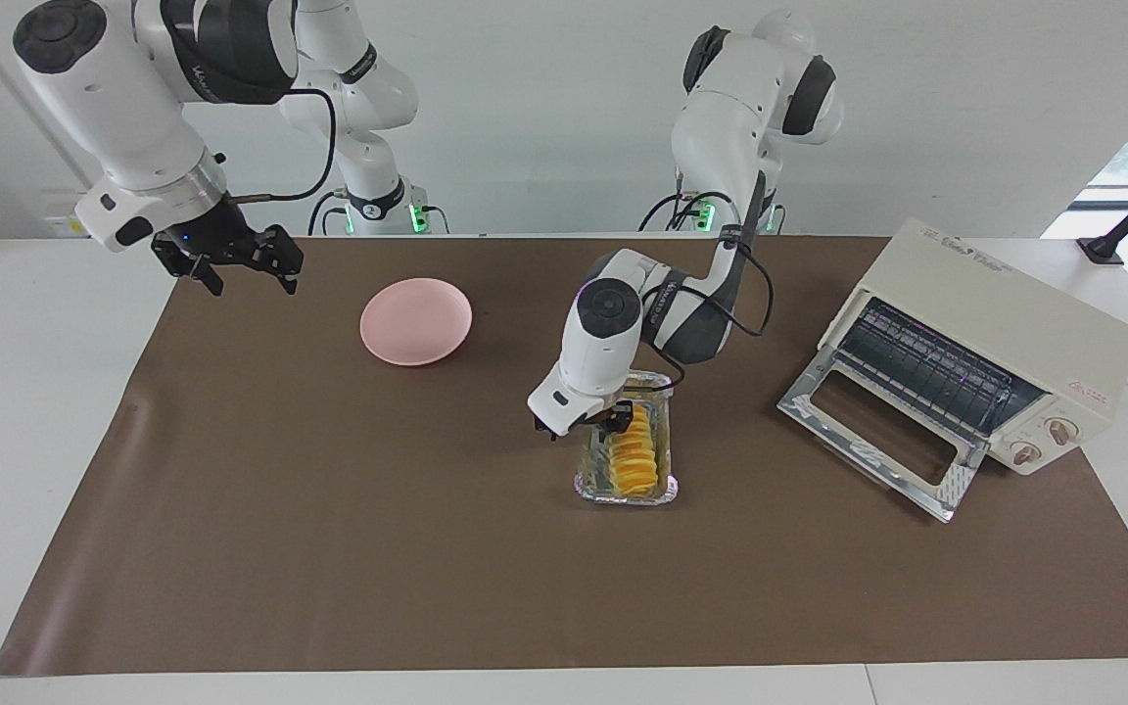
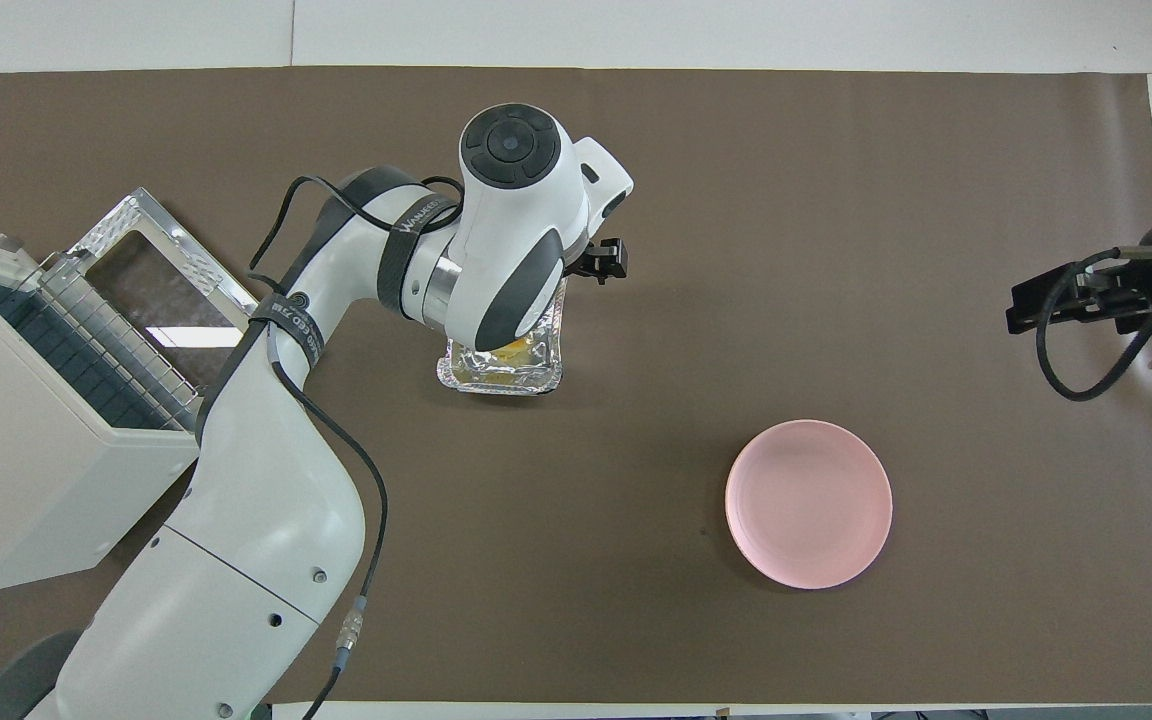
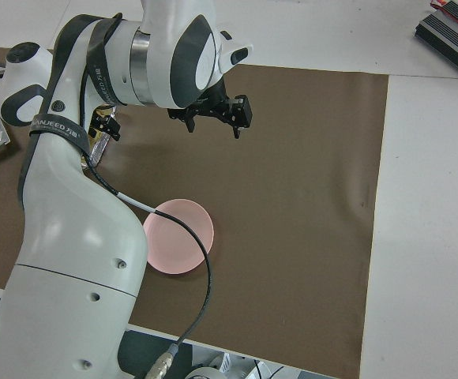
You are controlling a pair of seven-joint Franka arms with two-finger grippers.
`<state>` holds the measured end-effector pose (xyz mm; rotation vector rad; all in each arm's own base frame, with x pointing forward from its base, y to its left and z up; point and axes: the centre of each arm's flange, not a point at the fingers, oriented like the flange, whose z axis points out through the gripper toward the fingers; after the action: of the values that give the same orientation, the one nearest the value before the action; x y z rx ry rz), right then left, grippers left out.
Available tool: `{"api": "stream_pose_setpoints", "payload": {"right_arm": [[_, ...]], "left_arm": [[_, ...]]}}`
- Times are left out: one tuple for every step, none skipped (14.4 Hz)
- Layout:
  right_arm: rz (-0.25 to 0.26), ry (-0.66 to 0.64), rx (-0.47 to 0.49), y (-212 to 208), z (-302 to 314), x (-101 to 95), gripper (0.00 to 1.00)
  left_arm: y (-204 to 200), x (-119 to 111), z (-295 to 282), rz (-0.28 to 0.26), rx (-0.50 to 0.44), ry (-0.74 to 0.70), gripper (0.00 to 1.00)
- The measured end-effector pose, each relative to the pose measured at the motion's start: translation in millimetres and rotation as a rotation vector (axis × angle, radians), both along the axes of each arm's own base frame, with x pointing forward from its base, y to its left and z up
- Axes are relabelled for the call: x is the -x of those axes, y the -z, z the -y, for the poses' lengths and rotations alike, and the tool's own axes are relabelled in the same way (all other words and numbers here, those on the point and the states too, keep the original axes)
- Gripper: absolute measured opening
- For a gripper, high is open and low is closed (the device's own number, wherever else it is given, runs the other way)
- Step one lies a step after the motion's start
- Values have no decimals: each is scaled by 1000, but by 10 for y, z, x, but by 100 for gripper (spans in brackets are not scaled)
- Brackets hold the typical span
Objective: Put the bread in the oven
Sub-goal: 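Reach the left gripper to the foil tray and grasp its rim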
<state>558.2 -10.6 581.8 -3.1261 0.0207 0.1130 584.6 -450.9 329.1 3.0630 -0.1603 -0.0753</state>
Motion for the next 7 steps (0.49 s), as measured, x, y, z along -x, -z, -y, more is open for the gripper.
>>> {"api": "stream_pose_setpoints", "payload": {"right_arm": [[4,-4,0,-5,0,-5,100],[5,-5,0,-6,-1,-5,100],[4,-5,0,-5,-1,-5,100],[2,-5,0,-3,0,-2,100],[-1,-5,0,1,2,1,100],[-2,-5,0,4,1,2,100],[-2,-5,0,4,1,3,100]], "left_arm": [[-6,17,4,-1,-1,-4,64],[-2,30,-7,-4,-4,-8,58],[10,43,-26,-8,-9,-10,49],[24,53,-44,-12,-13,-11,31],[33,55,-60,-14,-16,-14,21],[31,43,-79,-13,-18,-18,7],[19,24,-106,-12,-20,-32,2]]}}
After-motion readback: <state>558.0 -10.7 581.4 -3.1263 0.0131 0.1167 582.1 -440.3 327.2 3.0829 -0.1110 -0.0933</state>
